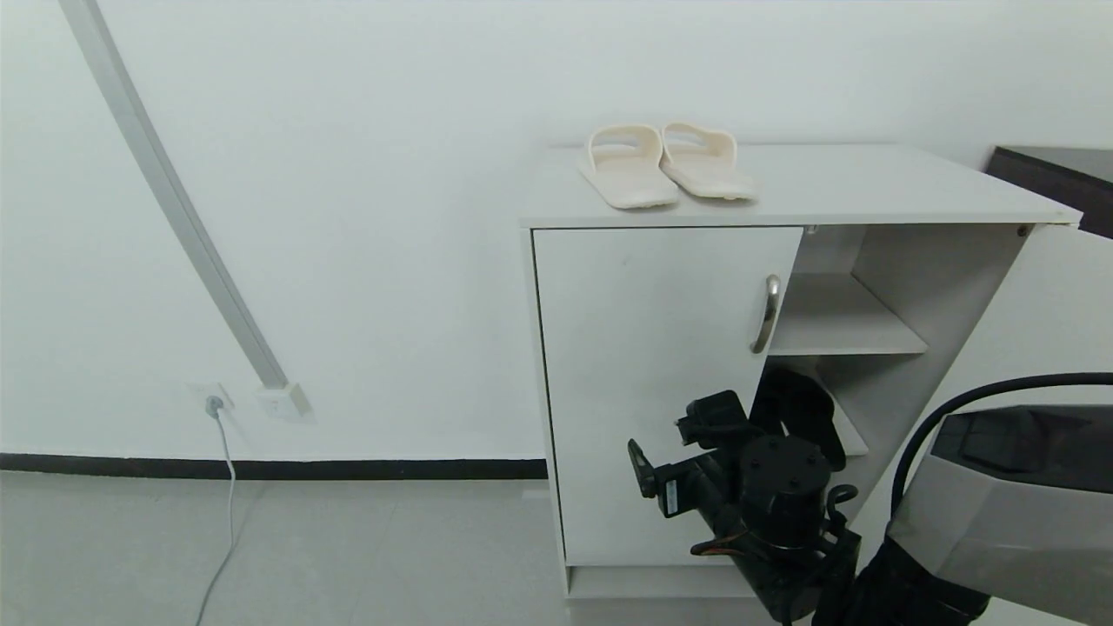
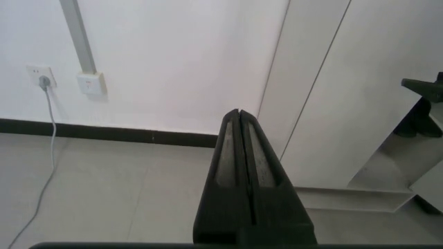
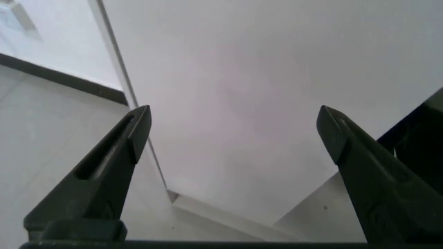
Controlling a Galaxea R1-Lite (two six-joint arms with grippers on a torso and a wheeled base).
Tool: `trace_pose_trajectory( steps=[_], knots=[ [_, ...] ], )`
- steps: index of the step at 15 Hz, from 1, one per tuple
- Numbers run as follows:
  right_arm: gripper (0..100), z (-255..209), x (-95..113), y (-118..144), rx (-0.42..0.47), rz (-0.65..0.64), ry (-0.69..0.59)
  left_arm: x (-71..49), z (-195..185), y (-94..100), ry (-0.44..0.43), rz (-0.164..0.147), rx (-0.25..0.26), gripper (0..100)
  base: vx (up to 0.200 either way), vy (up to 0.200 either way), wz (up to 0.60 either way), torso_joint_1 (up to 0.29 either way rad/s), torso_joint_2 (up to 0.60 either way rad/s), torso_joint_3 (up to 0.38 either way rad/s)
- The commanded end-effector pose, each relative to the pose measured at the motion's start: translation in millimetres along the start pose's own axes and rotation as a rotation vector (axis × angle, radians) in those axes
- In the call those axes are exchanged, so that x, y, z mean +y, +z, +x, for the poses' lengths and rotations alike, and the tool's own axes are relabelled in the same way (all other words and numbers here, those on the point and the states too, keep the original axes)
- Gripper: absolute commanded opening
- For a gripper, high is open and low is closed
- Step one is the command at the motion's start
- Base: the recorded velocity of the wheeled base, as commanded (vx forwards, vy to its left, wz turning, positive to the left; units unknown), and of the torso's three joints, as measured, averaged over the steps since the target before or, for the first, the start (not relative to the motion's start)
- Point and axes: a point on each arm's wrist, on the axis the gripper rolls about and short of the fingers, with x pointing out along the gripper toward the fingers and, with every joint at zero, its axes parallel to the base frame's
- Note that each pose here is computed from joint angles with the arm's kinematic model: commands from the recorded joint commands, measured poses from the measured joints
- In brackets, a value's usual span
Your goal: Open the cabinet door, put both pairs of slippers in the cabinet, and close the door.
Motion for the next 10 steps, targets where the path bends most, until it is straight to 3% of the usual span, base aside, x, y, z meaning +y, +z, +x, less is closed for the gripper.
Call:
trace_pose_trajectory(
  steps=[1, 10],
  knots=[
    [100, 0.2, -0.1, -0.4, 0.001, -0.001, -0.001, 0.0, 0.0, 0.0, 0.001, -0.001, 0.000, 0, 0.000, 0.000, 0.00, 0.149, -0.47, -0.334],
    [100, 0.6, -1.1, -0.4, 0.001, -0.001, -0.004, 0.0, 0.0, 0.0, 0.001, -0.001, 0.000, 0, 0.000, 0.000, 0.00, 0.173, -0.49, -0.318]
  ],
)
